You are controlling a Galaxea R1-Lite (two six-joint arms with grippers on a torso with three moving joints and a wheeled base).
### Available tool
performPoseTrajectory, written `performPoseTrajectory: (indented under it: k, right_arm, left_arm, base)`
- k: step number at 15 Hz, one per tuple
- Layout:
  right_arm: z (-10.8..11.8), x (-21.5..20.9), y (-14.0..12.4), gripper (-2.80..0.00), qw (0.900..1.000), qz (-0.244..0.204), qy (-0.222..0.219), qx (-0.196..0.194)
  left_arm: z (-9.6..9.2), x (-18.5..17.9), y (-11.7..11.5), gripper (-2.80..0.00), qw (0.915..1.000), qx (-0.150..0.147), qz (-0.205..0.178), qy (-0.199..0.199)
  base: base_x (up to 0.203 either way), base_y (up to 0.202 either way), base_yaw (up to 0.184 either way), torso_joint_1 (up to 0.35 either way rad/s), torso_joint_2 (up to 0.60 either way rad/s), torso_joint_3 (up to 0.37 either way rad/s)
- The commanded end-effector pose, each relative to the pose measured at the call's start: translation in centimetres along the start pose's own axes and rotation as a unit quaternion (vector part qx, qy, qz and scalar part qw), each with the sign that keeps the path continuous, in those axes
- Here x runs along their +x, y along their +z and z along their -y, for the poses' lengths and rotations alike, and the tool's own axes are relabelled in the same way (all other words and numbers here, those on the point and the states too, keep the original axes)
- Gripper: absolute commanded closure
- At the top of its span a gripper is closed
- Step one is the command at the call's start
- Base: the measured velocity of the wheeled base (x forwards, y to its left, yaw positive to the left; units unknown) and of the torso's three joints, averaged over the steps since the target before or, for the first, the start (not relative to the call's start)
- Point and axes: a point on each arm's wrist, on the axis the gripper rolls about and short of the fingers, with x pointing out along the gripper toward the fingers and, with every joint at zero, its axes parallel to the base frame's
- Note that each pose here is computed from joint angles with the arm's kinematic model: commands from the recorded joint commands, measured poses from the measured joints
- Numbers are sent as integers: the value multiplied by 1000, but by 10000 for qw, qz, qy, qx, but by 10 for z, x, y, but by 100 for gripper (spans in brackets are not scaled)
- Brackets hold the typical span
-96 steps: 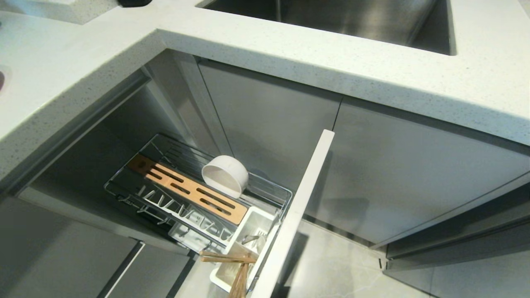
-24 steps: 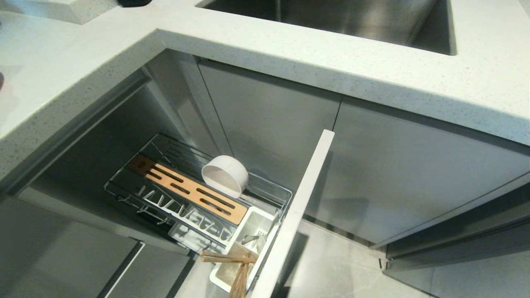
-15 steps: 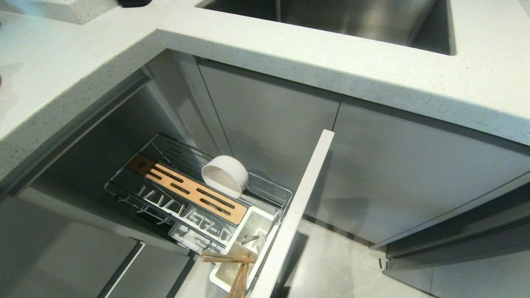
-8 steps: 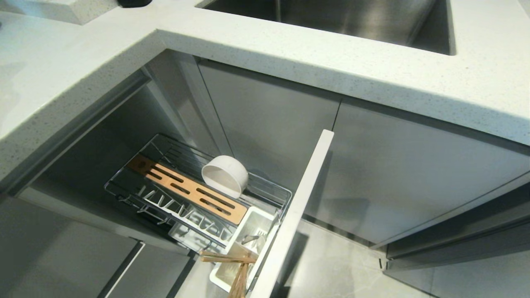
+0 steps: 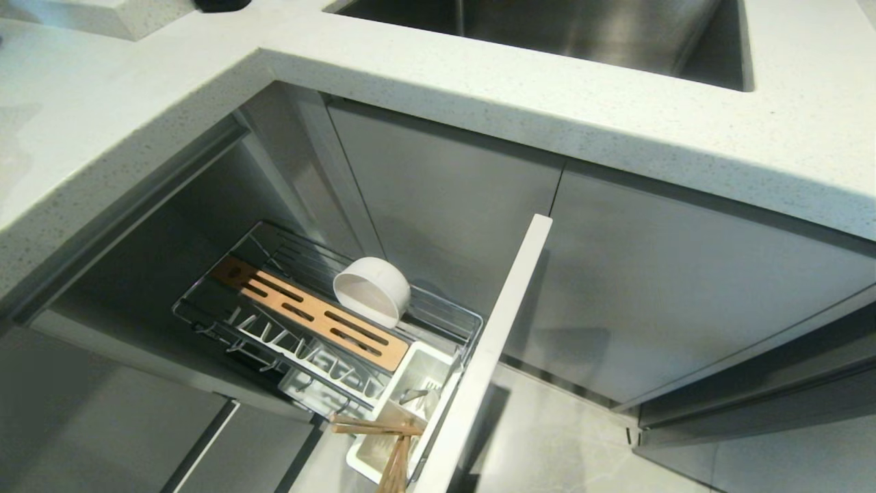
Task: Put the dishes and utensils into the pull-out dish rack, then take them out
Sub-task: Pick up the fork and place it in the cupboard
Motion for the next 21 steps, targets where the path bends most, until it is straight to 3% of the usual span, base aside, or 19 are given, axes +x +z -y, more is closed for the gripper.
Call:
performPoseTrajectory:
  k: [1, 17, 18, 21]
  right_arm:
    - [0, 0, 0, 0, 10000, -9, 0, 0]
    - [0, 0, 0, 0, 10000, -2, 0, 0]
    - [0, 0, 0, 0, 10000, -6, 1, 0]
    - [0, 0, 0, 0, 10000, -10, 1, 0]
  left_arm:
    - [0, -5, 2, -280, 9999, -41, 91, -9]
    - [-2, -10, 3, -280, 10000, -38, 63, 39]
    - [-2, -9, 3, 0, 10000, -36, 59, 44]
    - [-2, -9, 3, 0, 10000, -46, 53, 40]
  base:
    - [0, 0, 0, 0, 0, 0]
    - [0, 0, 0, 0, 0, 0]
    - [0, 0, 0, 0, 0, 0]
    - [0, 0, 0, 0, 0, 0]
